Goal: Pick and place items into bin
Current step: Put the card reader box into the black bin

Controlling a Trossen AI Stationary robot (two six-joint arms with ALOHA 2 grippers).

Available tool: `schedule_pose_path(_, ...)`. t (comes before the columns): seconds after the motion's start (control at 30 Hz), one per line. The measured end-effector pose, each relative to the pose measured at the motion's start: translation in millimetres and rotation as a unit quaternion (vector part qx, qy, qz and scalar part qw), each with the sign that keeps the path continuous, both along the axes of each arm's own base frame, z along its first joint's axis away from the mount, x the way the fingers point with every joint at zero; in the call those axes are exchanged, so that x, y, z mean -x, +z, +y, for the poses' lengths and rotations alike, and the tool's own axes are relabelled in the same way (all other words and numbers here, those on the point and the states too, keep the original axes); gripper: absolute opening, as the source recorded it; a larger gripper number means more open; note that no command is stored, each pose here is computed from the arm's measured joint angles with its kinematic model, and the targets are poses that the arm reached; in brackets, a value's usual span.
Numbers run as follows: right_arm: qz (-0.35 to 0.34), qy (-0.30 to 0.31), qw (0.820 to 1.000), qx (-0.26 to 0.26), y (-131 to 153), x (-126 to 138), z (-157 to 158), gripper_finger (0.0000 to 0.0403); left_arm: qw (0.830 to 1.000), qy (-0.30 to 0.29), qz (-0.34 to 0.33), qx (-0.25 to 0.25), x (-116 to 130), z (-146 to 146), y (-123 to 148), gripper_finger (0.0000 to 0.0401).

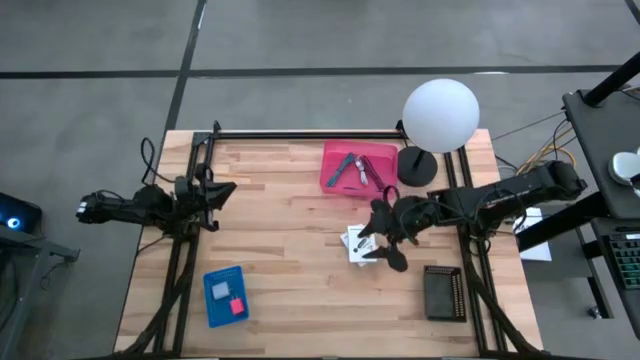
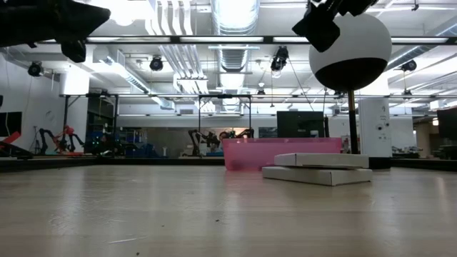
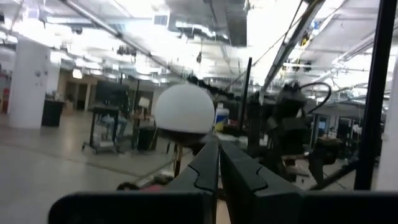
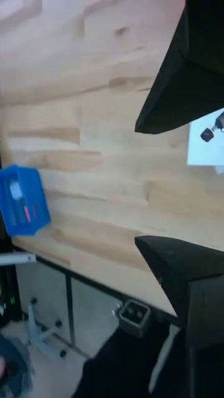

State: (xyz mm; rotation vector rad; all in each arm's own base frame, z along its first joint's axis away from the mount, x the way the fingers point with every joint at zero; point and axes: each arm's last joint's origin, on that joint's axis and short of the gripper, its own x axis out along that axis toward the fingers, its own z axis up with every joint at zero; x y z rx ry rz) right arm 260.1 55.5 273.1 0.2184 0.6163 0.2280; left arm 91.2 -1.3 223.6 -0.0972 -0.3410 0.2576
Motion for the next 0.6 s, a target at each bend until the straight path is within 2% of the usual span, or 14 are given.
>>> schedule_pose_path(0.23,-0.011,-0.059,0.997,0.044,6.4,-13.5,20.7,0.0251,0.999,-0.006,0.052,0.011,2.8,0.4,-12.2,0.0000)
schedule_pose_path(0.33,-0.002,-0.066,0.996,0.067,2.3,-22.5,31.1,0.0243,0.999,-0.006,0.052,0.011,2.5,0.3,-11.5,0.0000)
schedule_pose_path(0.6,0.147,-0.071,0.981,0.106,-38.0,-49.9,52.5,0.0238,0.997,-0.021,0.070,0.005,-1.5,-1.1,-13.4,0.0000)
